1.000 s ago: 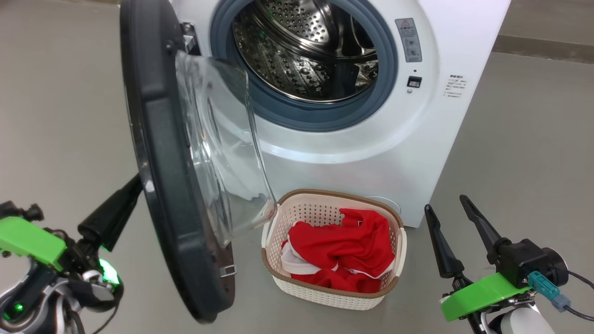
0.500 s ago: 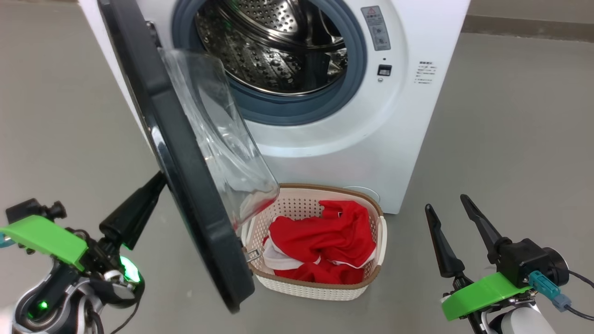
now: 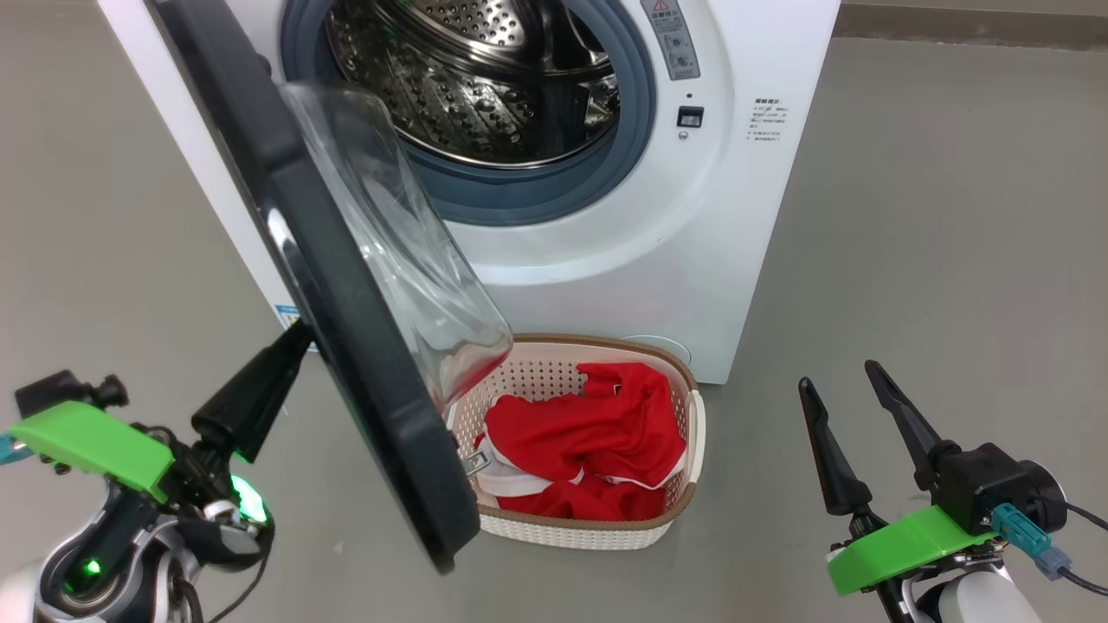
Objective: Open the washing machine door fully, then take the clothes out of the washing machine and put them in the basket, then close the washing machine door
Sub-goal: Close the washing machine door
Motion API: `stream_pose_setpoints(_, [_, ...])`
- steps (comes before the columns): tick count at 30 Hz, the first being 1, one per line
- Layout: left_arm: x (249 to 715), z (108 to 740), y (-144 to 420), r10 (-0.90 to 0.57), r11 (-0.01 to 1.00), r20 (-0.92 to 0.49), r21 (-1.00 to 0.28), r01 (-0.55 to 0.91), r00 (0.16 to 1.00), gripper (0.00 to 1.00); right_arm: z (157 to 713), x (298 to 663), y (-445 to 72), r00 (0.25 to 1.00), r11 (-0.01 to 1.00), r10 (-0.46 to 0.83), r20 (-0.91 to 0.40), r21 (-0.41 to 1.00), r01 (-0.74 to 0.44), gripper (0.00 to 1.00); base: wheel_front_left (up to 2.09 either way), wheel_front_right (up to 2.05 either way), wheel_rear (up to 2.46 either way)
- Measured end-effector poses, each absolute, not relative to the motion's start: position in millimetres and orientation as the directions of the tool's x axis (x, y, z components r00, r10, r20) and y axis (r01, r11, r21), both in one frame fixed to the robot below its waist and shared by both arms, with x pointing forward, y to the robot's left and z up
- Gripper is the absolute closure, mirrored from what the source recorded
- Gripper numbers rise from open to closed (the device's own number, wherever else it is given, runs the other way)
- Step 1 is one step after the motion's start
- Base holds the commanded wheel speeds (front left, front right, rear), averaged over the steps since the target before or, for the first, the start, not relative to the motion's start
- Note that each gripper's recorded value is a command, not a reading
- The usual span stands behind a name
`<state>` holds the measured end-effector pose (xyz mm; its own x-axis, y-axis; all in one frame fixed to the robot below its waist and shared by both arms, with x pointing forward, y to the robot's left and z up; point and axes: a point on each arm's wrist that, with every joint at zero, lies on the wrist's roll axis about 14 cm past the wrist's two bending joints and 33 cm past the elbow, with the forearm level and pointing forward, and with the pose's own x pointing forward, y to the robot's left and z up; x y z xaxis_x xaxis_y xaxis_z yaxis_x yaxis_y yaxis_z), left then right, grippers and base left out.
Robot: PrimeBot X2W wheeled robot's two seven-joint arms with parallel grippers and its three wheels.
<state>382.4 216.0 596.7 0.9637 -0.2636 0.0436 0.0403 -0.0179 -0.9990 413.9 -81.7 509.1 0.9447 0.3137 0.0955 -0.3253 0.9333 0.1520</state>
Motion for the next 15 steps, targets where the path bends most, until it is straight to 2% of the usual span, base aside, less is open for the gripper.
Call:
stream_pose_setpoints(1, [382.8,595.4,220.3,-0.241,-0.003,0.038,-0.999,0.039,0.97,0.85,508.6,414.3,-81.1,0.944,0.933,0.315,0.094,0.153,-0.327,0.0,0.0,0.0,0.0])
stream_pose_setpoints(2, [382.8,595.4,220.3,-0.241,-0.003,0.038,-0.999,0.039,0.97,0.85,508.6,414.3,-81.1,0.944,0.933,0.315,0.094,0.153,-0.327,0.0,0.0,0.0,0.0])
stream_pose_setpoints(3, [383.1,595.2,228.3,-0.204,0.051,0.035,-0.998,0.046,0.978,0.3,508.1,414.8,-80.3,0.944,0.932,0.317,0.093,0.153,-0.328,0.0,0.0,0.0,0.0])
stream_pose_setpoints(4, [383.2,594.4,233.2,-0.182,0.089,0.027,-0.995,0.044,0.983,0.0,507.9,415.0,-80.0,0.944,0.932,0.318,0.093,0.153,-0.329,0.0,0.0,0.0,0.0])
stream_pose_setpoints(7, [382.3,590.4,250.2,-0.112,0.212,0.001,-0.977,0.025,0.994,0.0,507.9,415.4,-78.9,0.943,0.931,0.321,0.093,0.154,-0.332,0.0,0.0,0.0,0.0])
stream_pose_setpoints(11, [375.8,578.6,274.1,-0.009,0.438,-0.038,-0.899,-0.03,0.999,0.0,509.5,416.7,-77.6,0.941,0.93,0.323,0.098,0.153,-0.335,0.0,0.0,0.0,0.0])
stream_pose_setpoints(13, [373.2,573.5,282.2,0.031,0.515,-0.048,-0.855,-0.057,0.998,0.0,511.8,418.2,-76.8,0.94,0.929,0.324,0.104,0.153,-0.337,0.0,0.0,0.0,0.0])
stream_pose_setpoints(15, [372.5,572.6,283.7,0.042,0.546,-0.046,-0.835,-0.061,0.998,0.0,512.0,418.3,-76.6,0.94,0.929,0.325,0.105,0.153,-0.338,0.0,0.0,0.0,0.0])
